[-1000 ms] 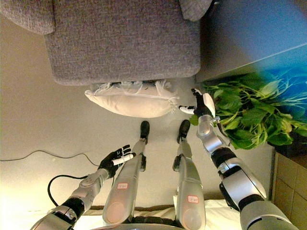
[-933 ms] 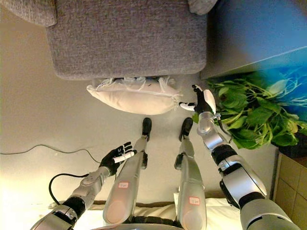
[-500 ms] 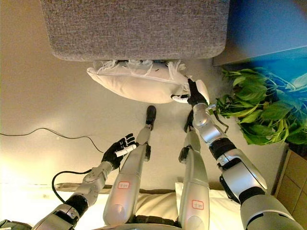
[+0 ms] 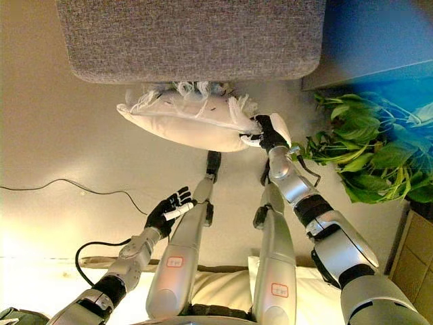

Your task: Pick up the pillow and put it on the sofa.

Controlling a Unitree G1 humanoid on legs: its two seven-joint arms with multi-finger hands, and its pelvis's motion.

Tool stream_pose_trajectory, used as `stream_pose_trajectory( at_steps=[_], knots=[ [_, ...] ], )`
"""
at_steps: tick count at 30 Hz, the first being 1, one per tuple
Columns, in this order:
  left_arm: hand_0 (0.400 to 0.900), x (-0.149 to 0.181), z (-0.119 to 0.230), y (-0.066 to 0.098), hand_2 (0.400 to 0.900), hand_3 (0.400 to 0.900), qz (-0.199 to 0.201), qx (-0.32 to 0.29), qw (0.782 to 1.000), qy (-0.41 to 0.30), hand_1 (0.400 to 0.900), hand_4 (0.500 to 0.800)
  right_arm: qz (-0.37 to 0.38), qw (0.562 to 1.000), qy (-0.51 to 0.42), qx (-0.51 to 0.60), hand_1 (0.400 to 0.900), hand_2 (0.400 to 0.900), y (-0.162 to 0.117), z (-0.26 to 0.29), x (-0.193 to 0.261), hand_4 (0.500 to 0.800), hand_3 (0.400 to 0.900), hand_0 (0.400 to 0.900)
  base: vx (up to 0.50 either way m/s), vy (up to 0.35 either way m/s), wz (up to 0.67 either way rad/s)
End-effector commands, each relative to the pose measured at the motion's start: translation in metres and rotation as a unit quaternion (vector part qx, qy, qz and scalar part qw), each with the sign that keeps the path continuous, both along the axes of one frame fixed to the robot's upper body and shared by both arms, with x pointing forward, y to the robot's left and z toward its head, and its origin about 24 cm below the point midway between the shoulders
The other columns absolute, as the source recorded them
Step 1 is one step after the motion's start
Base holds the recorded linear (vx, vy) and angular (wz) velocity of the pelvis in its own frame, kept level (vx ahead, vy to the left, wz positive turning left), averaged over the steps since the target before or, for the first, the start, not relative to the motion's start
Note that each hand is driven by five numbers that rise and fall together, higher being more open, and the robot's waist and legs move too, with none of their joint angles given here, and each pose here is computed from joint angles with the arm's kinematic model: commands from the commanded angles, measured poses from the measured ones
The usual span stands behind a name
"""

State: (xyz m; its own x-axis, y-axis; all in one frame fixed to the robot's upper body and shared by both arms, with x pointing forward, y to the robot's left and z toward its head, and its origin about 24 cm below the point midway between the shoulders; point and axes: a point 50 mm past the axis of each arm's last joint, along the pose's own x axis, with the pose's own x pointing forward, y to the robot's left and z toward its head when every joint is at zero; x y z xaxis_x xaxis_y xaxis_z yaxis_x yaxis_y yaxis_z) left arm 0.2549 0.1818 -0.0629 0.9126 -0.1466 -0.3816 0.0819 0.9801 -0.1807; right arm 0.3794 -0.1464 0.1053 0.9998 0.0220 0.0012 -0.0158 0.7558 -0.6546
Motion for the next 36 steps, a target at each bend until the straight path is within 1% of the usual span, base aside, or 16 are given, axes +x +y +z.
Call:
stream_pose_trajectory(
  at_steps=[1,6,11,17,21,25,29,30,31,36],
  knots=[
    [0.9,-0.042,-0.023,-0.036,0.9,0.9,-0.039,-0.052,0.997,0.038,0.9,0.8,0.058,0.997,-0.05,0.012,0.4,0.4,0.021,0.019,-0.004,0.5,0.4,0.4,0.0,0.0,0.0],
    [0.9,-0.043,-0.024,-0.037,0.9,0.9,-0.041,-0.052,0.997,0.041,0.9,0.8,0.062,0.997,-0.054,0.012,0.4,0.4,0.022,0.02,-0.003,0.5,0.4,0.4,-0.007,-0.001,-0.01],
    [0.9,-0.045,-0.027,-0.031,0.9,0.9,-0.034,-0.047,0.997,0.051,0.9,0.8,0.087,0.995,-0.054,-0.005,0.4,0.4,0.027,0.019,-0.006,0.5,0.4,0.4,-0.043,-0.012,-0.09],
    [0.9,-0.048,-0.035,-0.017,0.9,0.9,-0.02,-0.033,0.996,0.077,0.9,0.8,0.114,0.991,-0.067,-0.025,0.4,0.4,0.027,0.018,-0.014,0.5,0.4,0.4,-0.053,-0.052,-0.09],
    [0.9,-0.055,-0.042,0.001,0.9,0.9,-0.012,-0.013,0.994,0.11,0.9,0.8,0.127,0.988,-0.085,-0.024,0.4,0.4,0.025,0.025,-0.018,0.5,0.4,0.4,0.01,-0.1,-0.05],
    [0.9,-0.078,-0.057,0.021,0.9,0.9,0.008,0.01,0.986,0.168,0.9,0.8,0.146,0.985,-0.084,-0.024,0.4,0.4,0.02,0.027,-0.028,0.5,0.4,0.4,0.161,-0.14,-0.08],
    [0.9,-0.104,-0.069,0.036,0.9,0.9,0.03,0.029,0.974,0.225,0.9,0.8,0.169,0.981,-0.088,-0.032,0.4,0.4,0.014,0.038,-0.038,0.5,0.4,0.4,0.177,-0.124,-0.08],
    [0.9,-0.104,-0.069,0.036,0.9,0.9,0.03,0.029,0.973,0.225,0.9,0.8,0.169,0.981,-0.087,-0.032,0.4,0.4,0.014,0.038,-0.039,0.5,0.4,0.4,0.242,-0.125,-0.1],
    [0.9,-0.12,-0.076,0.043,0.9,0.9,0.04,0.039,0.964,0.261,0.9,0.8,0.182,0.979,-0.085,-0.038,0.4,0.4,0.01,0.048,-0.043,0.5,0.4,0.4,0.218,-0.094,-0.09],
    [0.9,-0.156,-0.088,0.055,0.9,0.9,0.054,0.052,0.941,0.331,0.9,0.8,0.206,0.974,-0.081,-0.05,0.4,0.4,0.002,0.072,-0.05,0.5,0.4,0.4,0.236,-0.063,-0.06]
  ],
)
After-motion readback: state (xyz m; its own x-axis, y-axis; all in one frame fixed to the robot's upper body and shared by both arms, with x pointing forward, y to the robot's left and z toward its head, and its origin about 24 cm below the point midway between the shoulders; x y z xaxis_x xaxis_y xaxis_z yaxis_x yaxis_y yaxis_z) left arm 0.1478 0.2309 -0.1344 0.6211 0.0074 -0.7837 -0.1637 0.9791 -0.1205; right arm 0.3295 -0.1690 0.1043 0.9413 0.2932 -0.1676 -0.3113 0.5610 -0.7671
